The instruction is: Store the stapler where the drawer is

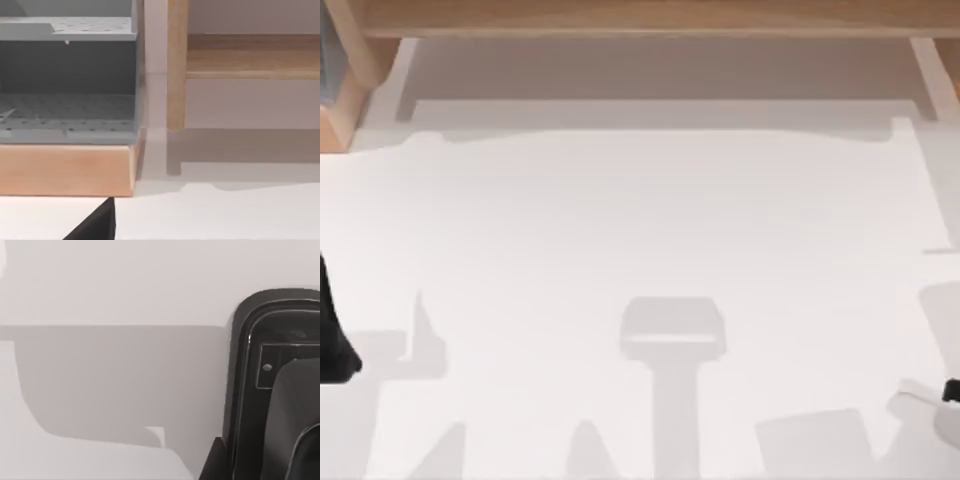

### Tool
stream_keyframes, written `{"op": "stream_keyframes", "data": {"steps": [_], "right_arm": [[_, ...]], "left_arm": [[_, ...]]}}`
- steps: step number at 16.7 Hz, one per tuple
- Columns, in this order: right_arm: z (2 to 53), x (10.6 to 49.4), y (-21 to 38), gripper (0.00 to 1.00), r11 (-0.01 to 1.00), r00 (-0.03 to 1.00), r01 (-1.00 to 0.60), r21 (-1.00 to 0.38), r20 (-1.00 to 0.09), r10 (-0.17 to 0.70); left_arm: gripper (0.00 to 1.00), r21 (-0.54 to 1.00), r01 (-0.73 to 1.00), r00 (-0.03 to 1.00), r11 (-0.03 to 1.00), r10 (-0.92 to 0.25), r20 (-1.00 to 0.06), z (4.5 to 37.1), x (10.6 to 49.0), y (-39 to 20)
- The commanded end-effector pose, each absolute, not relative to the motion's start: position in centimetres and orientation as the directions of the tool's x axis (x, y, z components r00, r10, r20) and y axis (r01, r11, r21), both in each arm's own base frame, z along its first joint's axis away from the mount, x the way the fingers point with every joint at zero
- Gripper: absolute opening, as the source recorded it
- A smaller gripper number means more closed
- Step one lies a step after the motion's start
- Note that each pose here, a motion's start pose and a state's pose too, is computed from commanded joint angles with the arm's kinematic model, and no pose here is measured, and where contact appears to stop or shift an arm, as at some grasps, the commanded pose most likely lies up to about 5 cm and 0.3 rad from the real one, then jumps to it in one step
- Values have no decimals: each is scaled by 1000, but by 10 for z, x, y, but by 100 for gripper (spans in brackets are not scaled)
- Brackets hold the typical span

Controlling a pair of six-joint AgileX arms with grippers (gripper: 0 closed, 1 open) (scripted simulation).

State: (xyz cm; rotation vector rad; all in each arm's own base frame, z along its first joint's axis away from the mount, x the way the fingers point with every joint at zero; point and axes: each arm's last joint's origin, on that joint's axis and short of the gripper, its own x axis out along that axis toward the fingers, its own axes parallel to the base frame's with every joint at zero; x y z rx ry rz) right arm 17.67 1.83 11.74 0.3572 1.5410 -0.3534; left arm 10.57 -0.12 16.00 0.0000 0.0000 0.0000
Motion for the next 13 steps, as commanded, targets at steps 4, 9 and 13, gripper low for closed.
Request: {"op": "stream_keyframes", "data": {"steps": [4,9,13], "right_arm": [[117,177,18,0,899,1,438,2,-1000,2],[124,177,18,0,897,-3,442,1,-1000,2],[143,176,18,0,898,-7,441,-1,-1000,2]], "left_arm": [[100,0,0,1000,1000,0,0,160,106,-1],[100,0,0,1000,1000,0,0,160,106,-1],[100,0,0,1000,1000,0,0,160,106,-1]]}}
